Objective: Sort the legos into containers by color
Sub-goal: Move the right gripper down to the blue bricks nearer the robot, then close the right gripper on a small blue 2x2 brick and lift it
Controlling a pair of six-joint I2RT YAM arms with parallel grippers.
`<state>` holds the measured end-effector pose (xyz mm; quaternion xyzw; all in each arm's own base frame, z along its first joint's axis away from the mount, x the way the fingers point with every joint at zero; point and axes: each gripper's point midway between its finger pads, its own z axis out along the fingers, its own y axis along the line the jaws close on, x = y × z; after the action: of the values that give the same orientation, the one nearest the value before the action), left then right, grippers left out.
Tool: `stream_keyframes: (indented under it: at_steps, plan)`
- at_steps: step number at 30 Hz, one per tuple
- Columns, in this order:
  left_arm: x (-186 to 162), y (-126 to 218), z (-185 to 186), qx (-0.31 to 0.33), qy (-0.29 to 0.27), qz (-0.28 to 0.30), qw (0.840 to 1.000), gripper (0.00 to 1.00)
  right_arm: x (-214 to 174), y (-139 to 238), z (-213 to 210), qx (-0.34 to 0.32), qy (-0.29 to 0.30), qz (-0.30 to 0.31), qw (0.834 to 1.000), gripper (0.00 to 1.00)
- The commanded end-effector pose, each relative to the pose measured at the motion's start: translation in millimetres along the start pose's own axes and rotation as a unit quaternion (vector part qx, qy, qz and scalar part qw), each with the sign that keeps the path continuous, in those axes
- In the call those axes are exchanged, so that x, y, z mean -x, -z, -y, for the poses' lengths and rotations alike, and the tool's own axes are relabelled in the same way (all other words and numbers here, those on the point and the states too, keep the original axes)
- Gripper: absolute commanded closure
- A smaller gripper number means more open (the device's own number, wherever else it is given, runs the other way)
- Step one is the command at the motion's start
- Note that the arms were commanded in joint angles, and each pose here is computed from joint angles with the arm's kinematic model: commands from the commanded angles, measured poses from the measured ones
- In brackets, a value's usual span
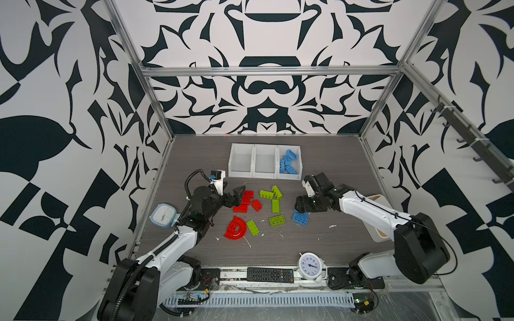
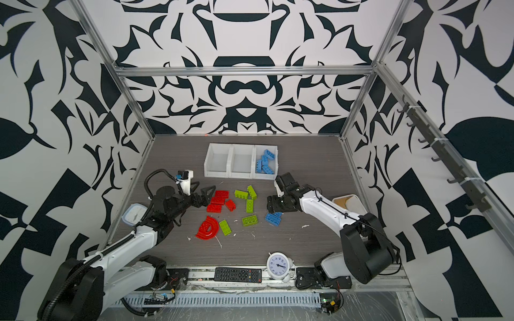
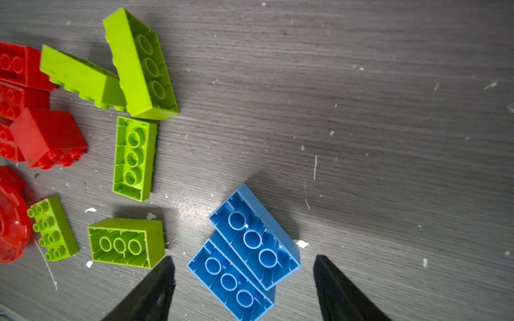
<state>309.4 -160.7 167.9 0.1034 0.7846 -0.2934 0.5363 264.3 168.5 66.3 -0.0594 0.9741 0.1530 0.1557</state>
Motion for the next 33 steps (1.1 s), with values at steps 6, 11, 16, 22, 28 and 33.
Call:
stream_keyframes:
  at_steps: [6, 11, 16, 22, 28, 33]
  plan:
    - [6.2, -1.4, 3.7, -0.008, -0.002, 0.009, 1.000, 0.00, -6.4, -8.2, -3.3, 0.020, -0.029, -0.006, 0.999, 0.19]
    - [5.4, -1.8, 4.3, -0.010, 0.000, 0.007, 1.000, 0.00, -10.7, -17.6, -5.0, 0.031, -0.039, -0.015, 0.999, 0.19]
    - [4.8, -2.3, 3.0, -0.007, 0.000, 0.007, 1.000, 0.00, -9.4, -14.1, -2.3, 0.021, -0.039, -0.013, 0.999, 0.19]
    - [4.4, -3.5, 3.6, -0.010, 0.002, 0.006, 1.000, 0.00, -12.4, -15.9, 1.1, 0.014, -0.040, -0.015, 0.999, 0.19]
    - [3.2, -4.7, 2.4, -0.008, 0.005, 0.004, 1.000, 0.00, -5.7, -27.9, -6.4, 0.030, -0.040, -0.015, 0.999, 0.19]
    - [3.3, -4.5, 3.7, -0.012, 0.005, 0.004, 1.000, 0.00, 7.0, -34.6, -19.7, 0.035, -0.021, -0.005, 0.999, 0.20]
